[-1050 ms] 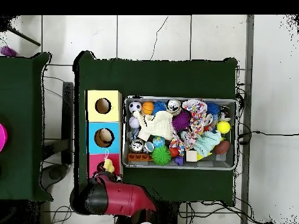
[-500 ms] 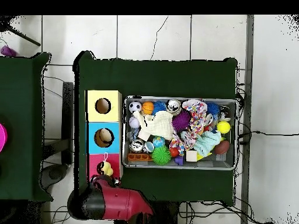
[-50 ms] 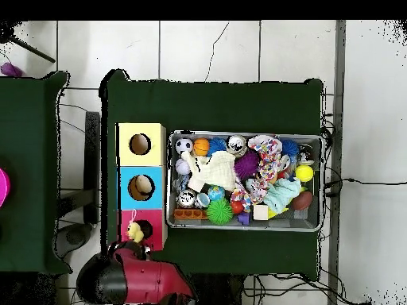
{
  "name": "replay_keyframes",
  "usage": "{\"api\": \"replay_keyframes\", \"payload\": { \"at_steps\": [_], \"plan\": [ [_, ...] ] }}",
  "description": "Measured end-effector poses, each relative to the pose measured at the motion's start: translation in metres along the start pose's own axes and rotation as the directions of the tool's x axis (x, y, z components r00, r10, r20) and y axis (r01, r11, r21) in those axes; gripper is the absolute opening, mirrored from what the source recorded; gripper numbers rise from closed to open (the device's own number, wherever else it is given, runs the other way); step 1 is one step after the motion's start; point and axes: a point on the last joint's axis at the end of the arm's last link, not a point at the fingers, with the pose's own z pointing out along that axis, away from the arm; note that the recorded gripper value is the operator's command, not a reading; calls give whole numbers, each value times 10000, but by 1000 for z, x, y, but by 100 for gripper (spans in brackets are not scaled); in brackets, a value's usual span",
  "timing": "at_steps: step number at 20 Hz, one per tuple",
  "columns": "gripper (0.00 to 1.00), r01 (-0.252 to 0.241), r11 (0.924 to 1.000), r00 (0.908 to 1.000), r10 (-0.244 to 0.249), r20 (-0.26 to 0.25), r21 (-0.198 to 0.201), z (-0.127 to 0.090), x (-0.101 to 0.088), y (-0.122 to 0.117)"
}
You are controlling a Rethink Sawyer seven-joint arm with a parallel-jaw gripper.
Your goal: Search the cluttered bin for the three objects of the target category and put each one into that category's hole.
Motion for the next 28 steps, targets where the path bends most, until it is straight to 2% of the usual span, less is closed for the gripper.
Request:
{"api": "replay_keyframes", "payload": {
  "at_steps": [7, 14, 18, 21, 22, 28],
  "plan": [
    [0, -115, 9999, 9999, 115, 40, -31, 2, -3, -2],
    [0, -352, 9991, 9994, 351, -16, -232, 7, -11, -7],
    [0, -501, 9986, 9987, 502, 85, -140, 27, -12, -18],
    [0, -461, 9989, 9981, 464, 394, -82, 44, -12, -20],
    [0, -389, 9992, 9967, 393, 703, -79, 55, -13, -20],
    [0, -95, 9999, 9914, 110, 1302, -127, 67, -14, -22]
  ]
}}
